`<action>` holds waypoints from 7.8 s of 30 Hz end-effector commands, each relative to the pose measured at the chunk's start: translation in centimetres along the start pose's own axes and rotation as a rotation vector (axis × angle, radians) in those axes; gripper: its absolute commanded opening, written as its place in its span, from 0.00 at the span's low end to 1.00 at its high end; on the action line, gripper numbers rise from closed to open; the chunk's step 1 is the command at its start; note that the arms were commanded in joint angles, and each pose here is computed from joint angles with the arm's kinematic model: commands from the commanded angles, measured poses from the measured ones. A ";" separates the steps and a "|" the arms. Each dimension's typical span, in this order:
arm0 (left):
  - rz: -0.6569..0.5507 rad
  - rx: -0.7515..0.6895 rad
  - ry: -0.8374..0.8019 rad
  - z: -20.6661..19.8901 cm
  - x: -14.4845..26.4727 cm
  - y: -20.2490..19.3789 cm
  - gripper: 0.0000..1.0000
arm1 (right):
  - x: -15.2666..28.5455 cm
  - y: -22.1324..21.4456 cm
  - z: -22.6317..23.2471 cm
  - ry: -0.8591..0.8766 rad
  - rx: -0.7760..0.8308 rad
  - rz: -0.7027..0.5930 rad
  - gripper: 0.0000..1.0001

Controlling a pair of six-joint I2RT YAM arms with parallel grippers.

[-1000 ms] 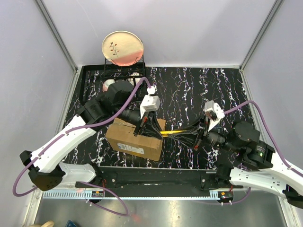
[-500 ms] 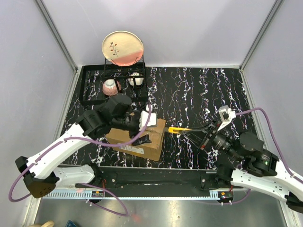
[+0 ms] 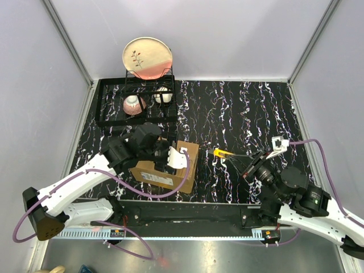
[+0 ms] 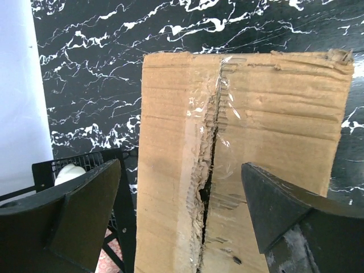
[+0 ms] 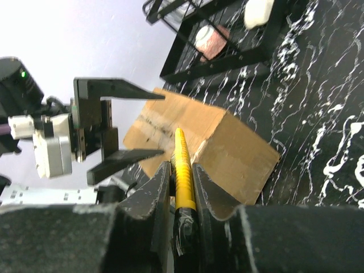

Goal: Unpack the express box
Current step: Cut the express box at the center of the board.

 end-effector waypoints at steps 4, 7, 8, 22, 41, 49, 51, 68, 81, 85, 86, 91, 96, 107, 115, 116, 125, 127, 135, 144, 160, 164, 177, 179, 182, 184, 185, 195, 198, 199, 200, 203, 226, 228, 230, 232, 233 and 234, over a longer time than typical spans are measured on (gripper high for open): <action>0.014 -0.117 0.059 1.9 1.2 0.3 0.92 | -4.7 2.1 0.4 -0.105 0.108 -0.173 0.00; 0.034 -0.131 0.040 0.9 1.2 -0.5 0.92 | -7.7 1.9 0.1 -0.185 0.168 -0.161 0.00; 0.042 -0.134 0.038 0.7 1.1 -0.8 0.92 | -8.4 1.7 0.1 -0.183 0.157 -0.139 0.00; 0.113 -0.164 0.045 -1.1 -1.7 -4.0 0.84 | -19.0 2.3 -1.1 -0.126 0.172 -0.103 0.00; 0.099 -0.188 0.029 -2.4 -0.4 -3.9 0.73 | -24.4 -7.2 -2.3 0.115 0.070 0.235 0.00; 0.119 -0.197 0.024 -2.6 -0.5 -4.4 0.71 | -22.1 -9.1 -3.5 0.088 -0.016 0.316 0.00; 0.120 -0.200 0.027 -2.5 -0.5 -4.4 0.71 | -21.6 -9.4 -3.6 0.083 -0.038 0.329 0.00; -0.047 -0.272 -0.096 -5.3 0.6 -1.6 0.69 | -25.1 -4.0 -6.4 -0.070 0.099 0.116 0.00; 0.043 -0.229 -0.047 -4.2 -0.4 -3.2 0.69 | -26.2 -9.6 -5.9 0.011 0.155 0.229 0.00; 0.110 -0.211 -0.025 -3.4 -1.2 -4.4 0.68 | -26.2 -10.5 -5.0 0.047 0.166 0.243 0.00; 0.128 -0.207 -0.024 -3.3 -1.3 -4.7 0.69 | -26.1 -10.6 -4.7 0.055 0.169 0.249 0.00; 0.237 -0.188 -0.003 -3.2 -2.6 -7.1 0.65 | -25.0 -11.9 -4.5 0.071 0.163 0.275 0.00; 0.265 -0.182 0.009 -2.9 -3.1 -7.7 0.59 | -24.4 -12.8 -4.6 0.071 0.157 0.292 0.00; 0.303 -0.201 0.164 0.8 -1.1 -5.3 0.42 | -23.5 -12.0 -4.1 0.071 0.135 0.273 0.00; 0.329 -0.136 0.333 4.2 0.6 -4.4 0.00 | -21.6 -10.7 -3.1 0.079 0.112 0.253 0.00; 0.322 -0.100 0.349 4.4 0.8 -4.1 0.00 | -21.3 -10.5 -3.2 0.072 0.115 0.247 0.00; 0.308 0.015 0.473 6.7 1.6 -3.1 0.00 | -19.0 -9.2 -2.8 0.052 0.090 0.225 0.00; 0.308 0.019 0.476 6.7 1.7 -3.0 0.00 | -18.8 -8.9 -2.6 0.049 0.089 0.220 0.00; 0.308 0.090 0.484 5.8 2.2 -3.5 0.00 | -14.4 -2.5 -3.9 -0.107 0.063 0.042 0.00; 0.337 0.122 0.497 4.9 1.7 -4.7 0.00 | -5.2 -0.9 -3.1 -0.107 -0.095 0.041 0.00; 0.366 0.164 0.503 4.2 0.7 -5.7 0.00 | -0.4 -3.0 -0.9 0.091 -0.269 0.144 0.00; 0.364 0.162 0.506 4.4 0.5 -5.7 0.00 | -1.1 -3.2 -0.8 0.102 -0.280 0.147 0.00; 0.366 0.149 0.521 4.6 -0.1 -5.9 0.00 | -4.8 -3.3 0.5 0.142 -0.375 0.137 0.00; 0.367 0.148 0.518 4.4 -0.1 -5.9 0.00 | -5.0 -3.3 0.4 0.142 -0.386 0.136 0.00; 0.361 0.149 0.520 4.5 -0.1 -5.8 0.00 | -5.1 -3.5 0.2 0.143 -0.404 0.134 0.00; 0.360 0.149 0.520 4.4 -0.1 -5.7 0.00 | -5.2 -3.4 0.3 0.154 -0.412 0.130 0.00; 0.359 0.148 0.518 4.3 -0.1 -5.7 0.00 | -5.3 -3.5 0.2 0.148 -0.416 0.133 0.00; 0.353 0.146 0.519 4.5 -0.1 -5.5 0.00 | -6.0 -4.0 -0.9 0.107 -0.455 0.149 0.00; 0.352 0.145 0.518 4.4 -0.1 -5.5 0.00 | -6.1 -3.9 -1.1 0.105 -0.465 0.148 0.00; 0.353 0.145 0.520 4.5 -0.1 -5.5 0.00 | -6.1 -4.0 -1.1 0.105 -0.465 0.150 0.00; 0.351 0.145 0.519 4.5 -0.1 -5.5 0.00 | -6.1 -4.0 -1.3 0.103 -0.468 0.153 0.00; 0.351 0.143 0.519 4.4 0.0 -5.4 0.00 | -6.3 -4.0 -1.3 0.104 -0.476 0.153 0.00; 0.347 0.138 0.520 4.4 0.1 -5.3 0.00 | -7.2 -4.1 -2.4 0.088 -0.521 0.175 0.00; 0.344 0.138 0.518 4.4 0.1 -5.3 0.00 | -7.2 -3.9 -2.6 0.088 -0.530 0.164 0.00; 0.345 0.140 0.517 4.3 0.1 -5.4 0.00 | -7.2 -4.0 -2.8 0.087 -0.538 0.167 0.00; 0.341 0.139 0.518 4.4 0.1 -5.2 0.00 | -7.3 -4.0 -2.9 0.084 -0.542 0.172 0.00; 0.344 0.138 0.516 4.4 0.1 -5.3 0.00 | -7.3 -4.1 -2.8 0.086 -0.543 0.174 0.00; 0.342 0.137 0.518 4.4 0.1 -5.2 0.00 | -7.4 -4.1 -2.9 0.084 -0.546 0.175 0.00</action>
Point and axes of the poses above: each gripper's point midway between its finger pads, its own x axis back along the fingers, its own z axis along the line the jaws close on, y = z × x, the point moved 1 cm from there along x, back along the fingers, and after that the axes turned 8 degrees about -x, right-handed, at the moved point
